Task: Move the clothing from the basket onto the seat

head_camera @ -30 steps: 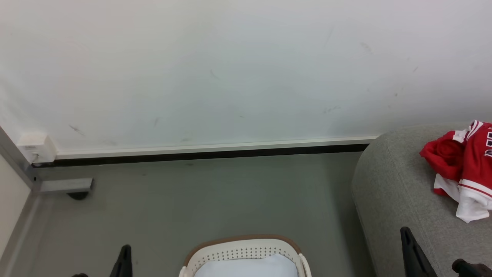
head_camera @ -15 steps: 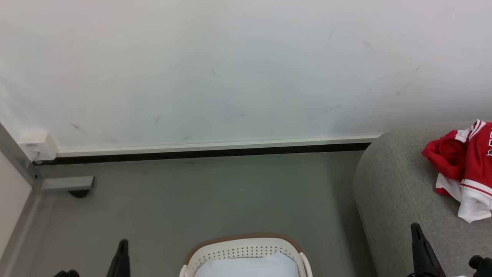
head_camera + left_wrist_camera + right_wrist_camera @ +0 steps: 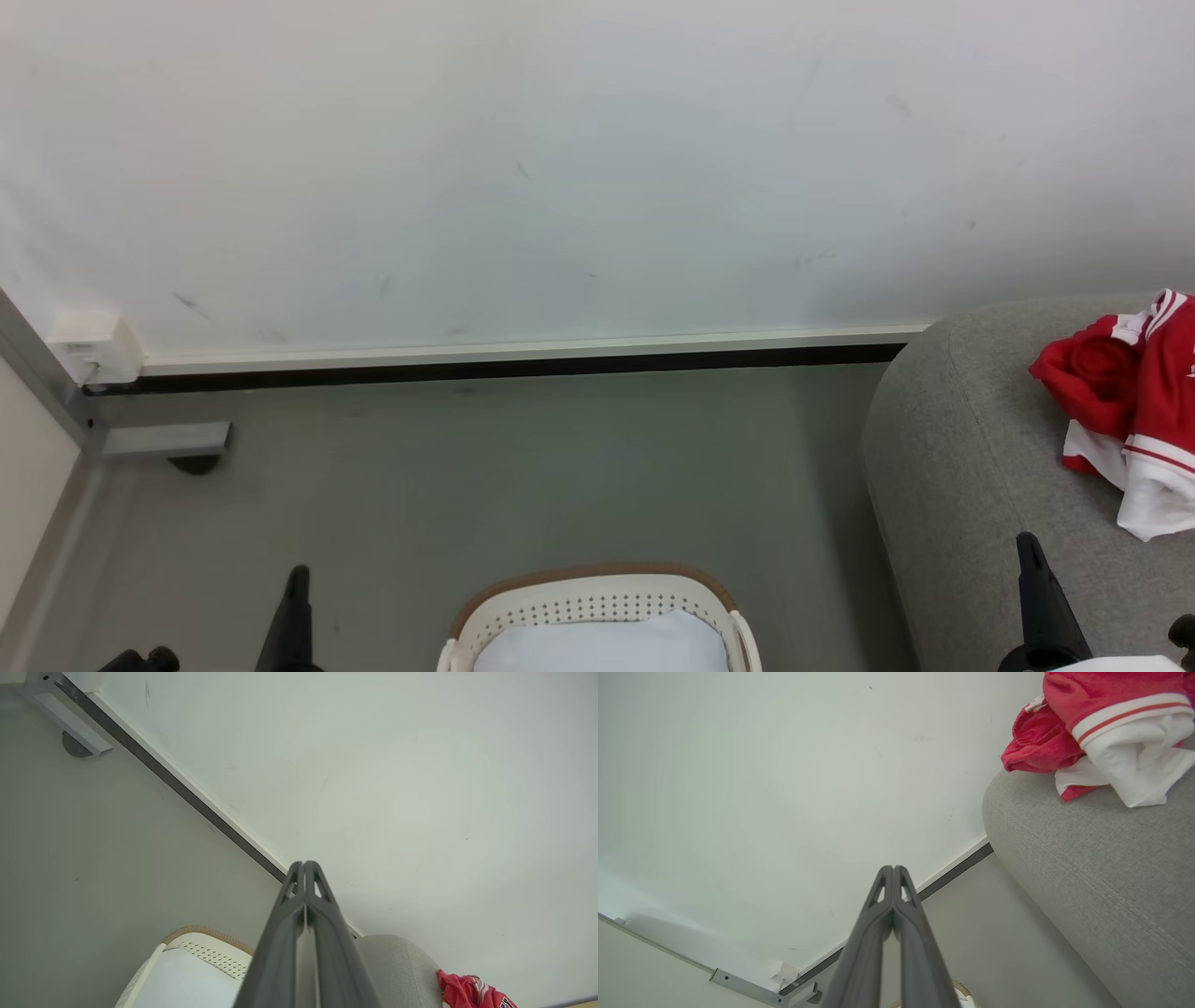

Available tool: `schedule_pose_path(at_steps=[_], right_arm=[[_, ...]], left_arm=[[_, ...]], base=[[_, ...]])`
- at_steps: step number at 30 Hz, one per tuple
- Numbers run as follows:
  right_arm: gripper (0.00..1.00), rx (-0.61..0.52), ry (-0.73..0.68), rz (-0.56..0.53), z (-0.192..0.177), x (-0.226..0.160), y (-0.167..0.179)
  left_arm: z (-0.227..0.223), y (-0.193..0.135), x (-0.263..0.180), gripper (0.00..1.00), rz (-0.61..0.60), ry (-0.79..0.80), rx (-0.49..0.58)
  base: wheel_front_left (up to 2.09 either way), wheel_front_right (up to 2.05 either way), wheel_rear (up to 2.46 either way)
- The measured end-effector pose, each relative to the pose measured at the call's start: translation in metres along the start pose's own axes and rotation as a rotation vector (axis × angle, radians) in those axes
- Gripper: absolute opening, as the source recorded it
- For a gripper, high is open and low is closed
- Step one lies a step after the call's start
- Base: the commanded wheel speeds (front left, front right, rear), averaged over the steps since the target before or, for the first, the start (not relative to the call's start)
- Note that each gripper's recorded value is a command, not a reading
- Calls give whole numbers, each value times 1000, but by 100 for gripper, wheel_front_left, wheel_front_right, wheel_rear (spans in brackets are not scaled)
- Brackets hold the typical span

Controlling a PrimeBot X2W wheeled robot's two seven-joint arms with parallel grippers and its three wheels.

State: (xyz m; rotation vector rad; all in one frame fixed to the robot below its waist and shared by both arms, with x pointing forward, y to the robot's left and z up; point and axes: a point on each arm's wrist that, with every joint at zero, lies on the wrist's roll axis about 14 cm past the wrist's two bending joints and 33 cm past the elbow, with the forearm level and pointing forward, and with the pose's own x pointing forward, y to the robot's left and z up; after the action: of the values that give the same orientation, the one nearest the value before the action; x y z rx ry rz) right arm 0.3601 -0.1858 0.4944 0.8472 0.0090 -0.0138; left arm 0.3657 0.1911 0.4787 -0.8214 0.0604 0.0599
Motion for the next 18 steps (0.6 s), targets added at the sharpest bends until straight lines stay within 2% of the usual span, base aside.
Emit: schedule_pose_path(at_steps=[18], right_arm=[[0, 206, 2, -18, 5, 7, -3]], left_arm=[[6, -2, 7, 0, 0, 1, -217]], base=[[0, 0, 0]])
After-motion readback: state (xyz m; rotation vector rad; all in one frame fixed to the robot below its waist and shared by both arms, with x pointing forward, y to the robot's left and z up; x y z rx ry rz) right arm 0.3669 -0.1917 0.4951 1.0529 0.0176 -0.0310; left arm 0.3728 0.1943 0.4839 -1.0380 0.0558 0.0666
